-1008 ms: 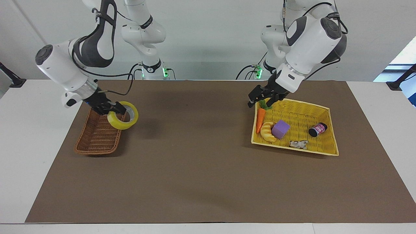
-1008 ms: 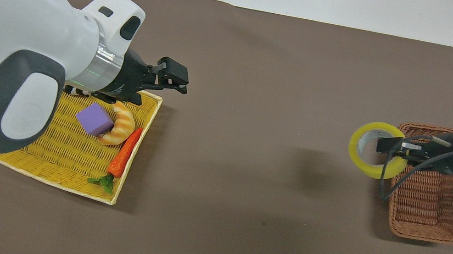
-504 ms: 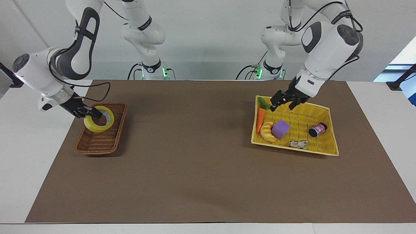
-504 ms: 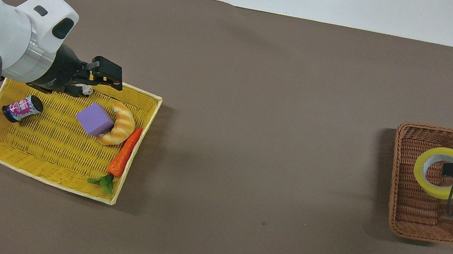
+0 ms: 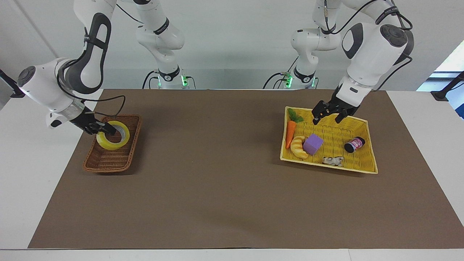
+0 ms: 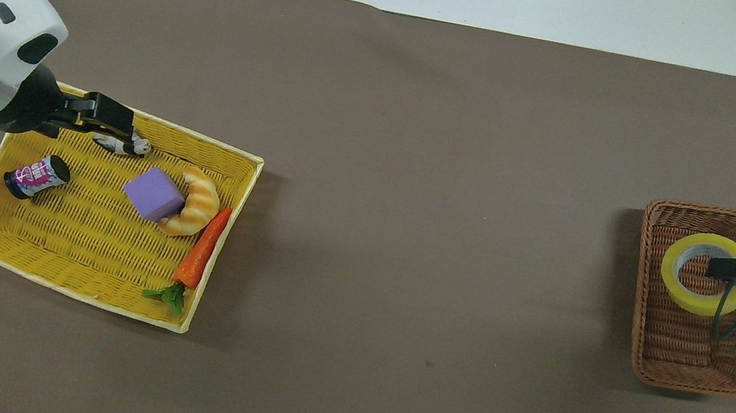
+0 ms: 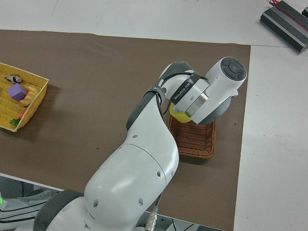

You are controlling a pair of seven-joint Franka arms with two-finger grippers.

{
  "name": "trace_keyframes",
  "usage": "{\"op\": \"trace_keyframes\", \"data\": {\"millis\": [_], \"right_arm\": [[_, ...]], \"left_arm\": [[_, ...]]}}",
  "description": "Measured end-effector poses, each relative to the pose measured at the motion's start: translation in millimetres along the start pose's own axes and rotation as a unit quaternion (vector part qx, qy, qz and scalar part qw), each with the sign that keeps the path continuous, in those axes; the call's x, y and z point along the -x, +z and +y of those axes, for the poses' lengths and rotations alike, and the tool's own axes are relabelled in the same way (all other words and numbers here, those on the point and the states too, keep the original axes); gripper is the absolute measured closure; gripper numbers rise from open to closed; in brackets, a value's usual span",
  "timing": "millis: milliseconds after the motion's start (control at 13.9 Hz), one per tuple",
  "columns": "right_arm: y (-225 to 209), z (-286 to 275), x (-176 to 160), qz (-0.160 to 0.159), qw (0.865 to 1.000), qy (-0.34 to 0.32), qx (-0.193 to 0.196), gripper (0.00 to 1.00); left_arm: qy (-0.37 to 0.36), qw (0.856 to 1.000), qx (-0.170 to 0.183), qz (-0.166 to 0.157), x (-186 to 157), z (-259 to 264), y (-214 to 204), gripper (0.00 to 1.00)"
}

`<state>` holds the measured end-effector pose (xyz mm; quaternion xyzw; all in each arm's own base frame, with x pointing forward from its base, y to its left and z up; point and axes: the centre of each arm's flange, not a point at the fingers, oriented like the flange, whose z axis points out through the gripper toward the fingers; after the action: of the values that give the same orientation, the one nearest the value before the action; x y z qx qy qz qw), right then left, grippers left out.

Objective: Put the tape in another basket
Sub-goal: 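Lower the tape into the wicker basket and open the right gripper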

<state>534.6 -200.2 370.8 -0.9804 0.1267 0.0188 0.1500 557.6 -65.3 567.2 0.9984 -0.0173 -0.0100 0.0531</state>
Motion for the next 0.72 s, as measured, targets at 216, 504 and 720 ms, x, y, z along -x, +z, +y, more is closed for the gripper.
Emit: {"op": "trace_keyframes", "data": {"millis": [216, 504, 720], "right_arm": [[13.8, 7.9, 2.9, 0.003, 1.0, 0.001, 0.004, 0.96], [25.9, 11.8, 3.7, -0.007, 1.0, 0.0, 0.005, 0.76], [22.3, 14.7, -0.6, 0.003, 1.0, -0.021, 0.011, 0.41]], "left_arm": [[-0.002, 1.0, -0.005, -0.016, 6.6, -12.2, -19.8, 0.0], [0.02, 0.998, -0.039, -0.035, 19.3, -18.0, -55.9, 0.0], [0.018, 0.999, -0.04, -0.029, 32.2, -25.6, -77.3, 0.0]]}}
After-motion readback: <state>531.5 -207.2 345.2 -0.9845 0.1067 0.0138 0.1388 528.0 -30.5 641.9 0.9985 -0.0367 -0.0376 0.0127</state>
